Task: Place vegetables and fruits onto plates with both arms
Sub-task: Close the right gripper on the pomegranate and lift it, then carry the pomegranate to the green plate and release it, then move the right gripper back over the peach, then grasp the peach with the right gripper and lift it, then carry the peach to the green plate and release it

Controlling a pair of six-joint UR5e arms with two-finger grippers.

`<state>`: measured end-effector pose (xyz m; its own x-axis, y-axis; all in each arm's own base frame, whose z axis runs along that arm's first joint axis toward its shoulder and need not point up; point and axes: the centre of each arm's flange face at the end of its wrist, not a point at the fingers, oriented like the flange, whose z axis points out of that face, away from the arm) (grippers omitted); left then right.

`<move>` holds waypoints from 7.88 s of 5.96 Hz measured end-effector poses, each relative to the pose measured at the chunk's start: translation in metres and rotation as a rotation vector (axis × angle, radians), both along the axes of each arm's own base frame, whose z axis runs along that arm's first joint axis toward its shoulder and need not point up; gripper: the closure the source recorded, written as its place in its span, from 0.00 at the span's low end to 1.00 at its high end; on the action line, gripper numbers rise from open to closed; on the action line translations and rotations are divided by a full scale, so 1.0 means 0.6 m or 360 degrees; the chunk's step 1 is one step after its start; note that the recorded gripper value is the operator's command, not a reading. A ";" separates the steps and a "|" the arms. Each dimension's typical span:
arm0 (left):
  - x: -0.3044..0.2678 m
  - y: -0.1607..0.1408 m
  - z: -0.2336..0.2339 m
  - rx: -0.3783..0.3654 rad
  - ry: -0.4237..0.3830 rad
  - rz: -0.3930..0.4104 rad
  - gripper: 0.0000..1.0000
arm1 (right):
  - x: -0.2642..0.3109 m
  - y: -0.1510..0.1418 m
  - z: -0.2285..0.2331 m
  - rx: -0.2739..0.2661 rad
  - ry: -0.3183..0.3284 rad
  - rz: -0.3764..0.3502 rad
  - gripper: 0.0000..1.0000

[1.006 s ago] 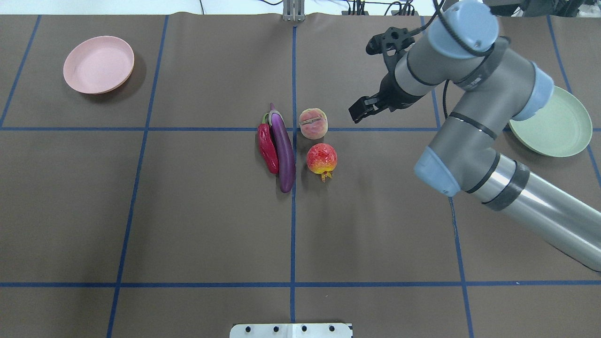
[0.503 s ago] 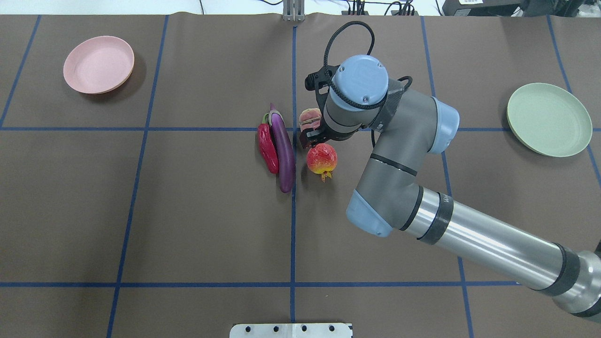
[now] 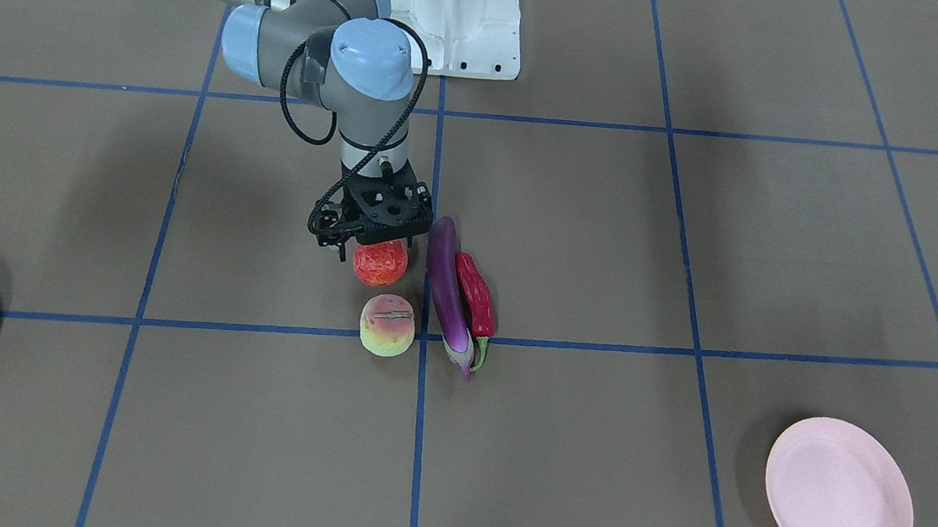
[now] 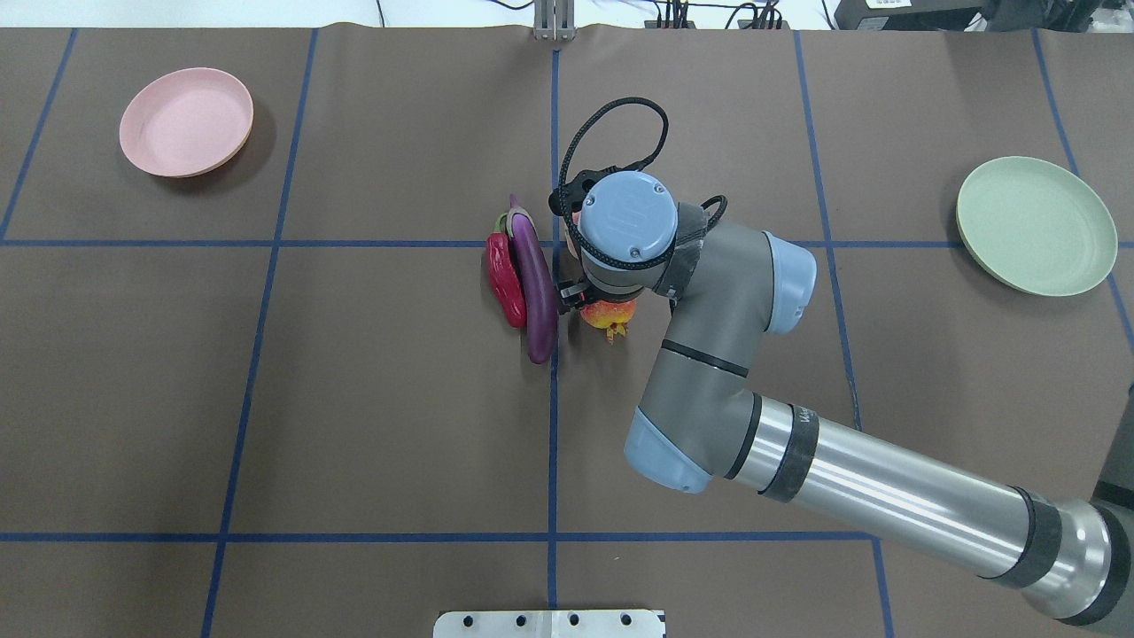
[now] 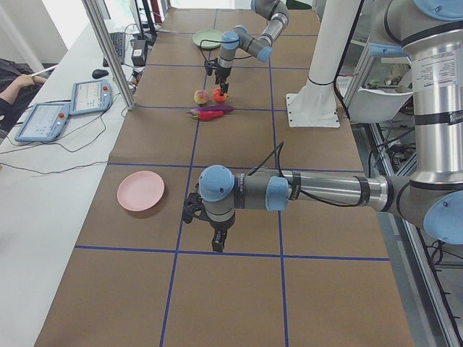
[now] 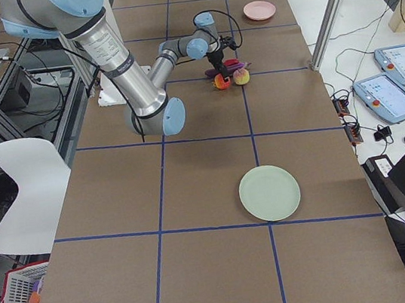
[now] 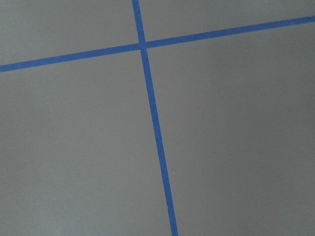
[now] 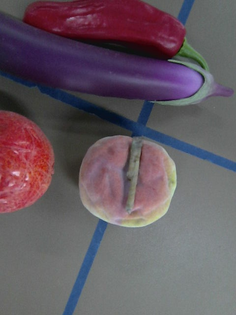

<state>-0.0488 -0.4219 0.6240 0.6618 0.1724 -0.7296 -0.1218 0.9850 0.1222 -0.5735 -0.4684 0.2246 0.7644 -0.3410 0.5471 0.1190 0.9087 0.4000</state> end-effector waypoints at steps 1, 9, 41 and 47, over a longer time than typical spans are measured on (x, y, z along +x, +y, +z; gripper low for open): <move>0.000 0.000 0.000 0.0000 0.0000 0.0000 0.00 | -0.011 0.008 0.005 0.0012 0.0018 -0.0001 0.01; 0.000 -0.007 -0.006 0.0014 0.0000 0.0000 0.00 | 0.169 -0.031 -0.005 0.0063 -0.0148 -0.0087 1.00; 0.005 -0.008 -0.008 0.0017 0.0017 0.0009 0.00 | -0.041 -0.163 -0.019 -0.0048 0.0068 0.0092 1.00; 0.009 -0.009 -0.006 0.0013 0.0017 0.0017 0.00 | 0.579 -0.347 0.406 0.0141 0.0166 -0.0564 1.00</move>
<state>-0.0435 -0.4271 0.6205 0.6519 0.1851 -0.7354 -0.1308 0.9827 0.1314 -0.2263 -0.6766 0.4681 0.6408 -0.6368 0.4289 0.4640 0.7663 0.4445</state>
